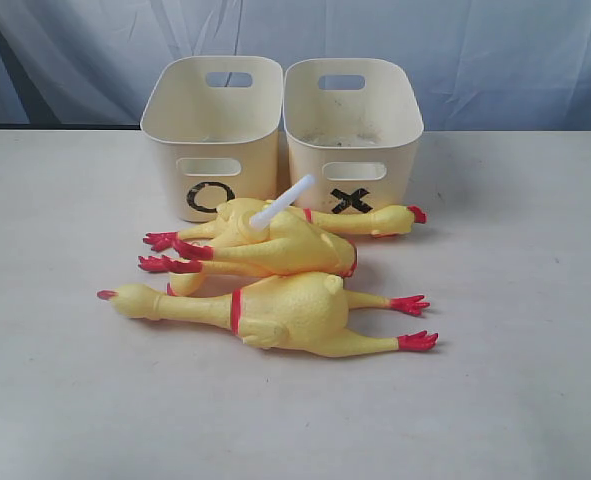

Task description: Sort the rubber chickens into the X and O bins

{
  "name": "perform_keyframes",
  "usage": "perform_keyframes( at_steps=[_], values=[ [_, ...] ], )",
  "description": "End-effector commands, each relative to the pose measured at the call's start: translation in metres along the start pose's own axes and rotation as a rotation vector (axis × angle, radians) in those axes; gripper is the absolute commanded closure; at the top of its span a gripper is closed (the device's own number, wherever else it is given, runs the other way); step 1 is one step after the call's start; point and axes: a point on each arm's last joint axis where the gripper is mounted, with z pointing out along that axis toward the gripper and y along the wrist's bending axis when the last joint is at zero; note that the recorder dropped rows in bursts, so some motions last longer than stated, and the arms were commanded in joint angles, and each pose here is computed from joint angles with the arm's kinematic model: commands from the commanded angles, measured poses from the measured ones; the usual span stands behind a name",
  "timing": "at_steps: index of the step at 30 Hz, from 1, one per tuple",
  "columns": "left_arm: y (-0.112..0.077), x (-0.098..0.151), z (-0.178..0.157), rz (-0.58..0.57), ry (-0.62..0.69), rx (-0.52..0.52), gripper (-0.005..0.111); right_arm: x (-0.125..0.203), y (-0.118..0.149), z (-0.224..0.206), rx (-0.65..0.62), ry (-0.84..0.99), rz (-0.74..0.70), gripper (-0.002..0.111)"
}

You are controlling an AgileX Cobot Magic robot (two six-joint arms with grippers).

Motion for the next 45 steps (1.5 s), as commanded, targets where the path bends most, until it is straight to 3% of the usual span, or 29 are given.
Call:
perform_keyframes(
  at_steps=[1, 15, 20, 26, 30, 36, 41, 45],
  values=[
    [0.0, -0.004, -0.001, -0.008, -0.028, 0.002, 0.107, 0.0, 0.0, 0.0, -0.005, -0.009, 0.0, 0.108],
    [0.0, -0.004, -0.001, -0.008, -0.028, 0.002, 0.107, 0.0, 0.0, 0.0, -0.001, -0.011, -0.017, 0.108],
    [0.0, -0.004, -0.001, -0.008, -0.028, 0.002, 0.107, -0.018, -0.002, -0.002, 0.022, -0.208, -0.016, 0.108],
    [0.0, -0.004, -0.001, -0.008, -0.028, 0.002, 0.107, -0.021, -0.002, -0.003, 0.024, -0.242, -0.008, 0.108],
    [0.0, -0.004, -0.001, -0.008, -0.028, 0.002, 0.107, -0.027, -0.003, -0.004, 0.01, -0.313, 0.133, 0.108],
    [0.0, -0.004, -0.001, -0.008, -0.028, 0.002, 0.107, -0.033, -0.005, -0.007, 0.021, -0.387, 0.152, 0.108],
    [0.0, -0.004, -0.001, -0.008, -0.028, 0.002, 0.107, -0.032, -0.005, -0.006, -0.041, -0.37, 0.534, 0.108],
    [0.0, -0.004, -0.001, -0.008, -0.028, 0.002, 0.107, -0.036, -0.009, -0.008, -0.038, -0.429, 0.625, 0.108]
  ],
)
